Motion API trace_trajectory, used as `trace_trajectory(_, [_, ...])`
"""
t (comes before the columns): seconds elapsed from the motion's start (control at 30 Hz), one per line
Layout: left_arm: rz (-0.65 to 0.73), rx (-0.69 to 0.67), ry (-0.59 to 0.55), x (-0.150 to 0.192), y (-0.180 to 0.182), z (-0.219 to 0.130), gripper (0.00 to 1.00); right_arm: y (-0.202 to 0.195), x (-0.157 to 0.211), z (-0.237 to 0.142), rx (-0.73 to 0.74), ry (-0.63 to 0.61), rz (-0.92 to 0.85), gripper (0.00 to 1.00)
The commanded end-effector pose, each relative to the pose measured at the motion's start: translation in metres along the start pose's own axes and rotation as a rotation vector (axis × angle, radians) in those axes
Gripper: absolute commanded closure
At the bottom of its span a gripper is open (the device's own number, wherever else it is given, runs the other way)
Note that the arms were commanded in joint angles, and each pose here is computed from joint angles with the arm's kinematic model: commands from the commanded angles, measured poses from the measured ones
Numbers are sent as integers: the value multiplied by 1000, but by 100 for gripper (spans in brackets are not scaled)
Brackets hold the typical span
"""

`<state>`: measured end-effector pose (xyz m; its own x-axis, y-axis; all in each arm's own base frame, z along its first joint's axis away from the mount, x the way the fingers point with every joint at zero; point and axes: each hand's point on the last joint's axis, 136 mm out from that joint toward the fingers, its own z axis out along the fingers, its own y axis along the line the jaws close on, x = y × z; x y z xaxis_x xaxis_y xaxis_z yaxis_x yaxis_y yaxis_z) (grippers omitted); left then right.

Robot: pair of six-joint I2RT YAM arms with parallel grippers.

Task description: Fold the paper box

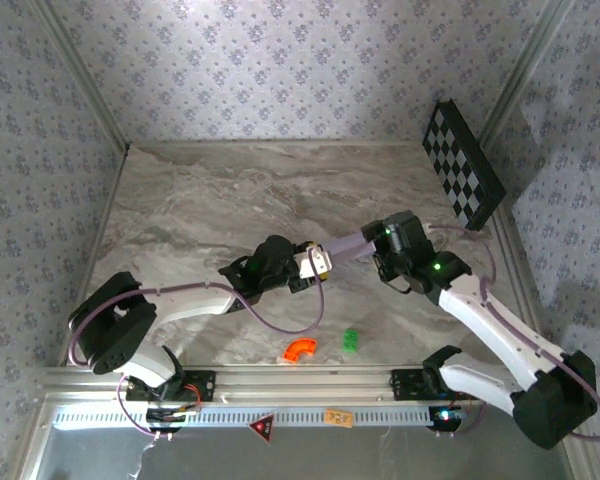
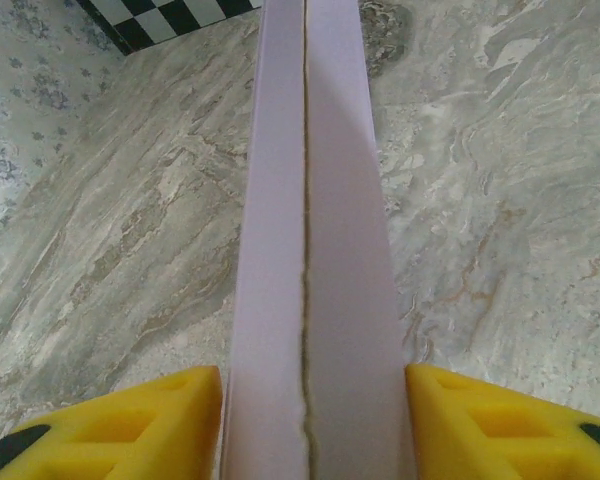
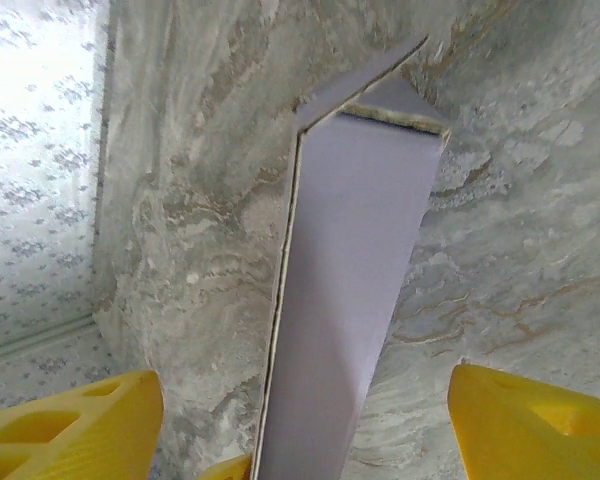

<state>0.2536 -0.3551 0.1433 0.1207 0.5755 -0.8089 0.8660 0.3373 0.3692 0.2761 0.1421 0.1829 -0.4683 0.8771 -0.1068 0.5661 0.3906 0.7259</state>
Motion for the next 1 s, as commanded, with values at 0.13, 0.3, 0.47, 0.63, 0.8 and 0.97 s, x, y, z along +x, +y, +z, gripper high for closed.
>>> trace_trajectory(0.13, [-148, 153, -16, -11, 6, -36, 50, -5, -39, -44, 54, -180, -131, 22])
trace_trajectory(0.3, [-265, 250, -10, 2, 10, -60, 53, 14, -53, -55, 10, -257, -262, 25])
trace_trajectory(0.47, [-339, 207, 43, 24, 27, -67, 51, 12, -51, -48, 42, -238, -401, 27])
trace_trajectory(0.63, [-484, 121, 84, 30, 51, -63, 35, 9, -35, -21, 73, -107, -666, 27])
trace_trajectory(0.8, [-711, 93, 173, 37, 67, -45, 32, 7, -13, 14, 20, 94, -886, 27])
trace_trajectory(0.97, [-871, 174, 164, 27, 62, -27, 32, 16, -8, 51, -34, 270, -962, 31])
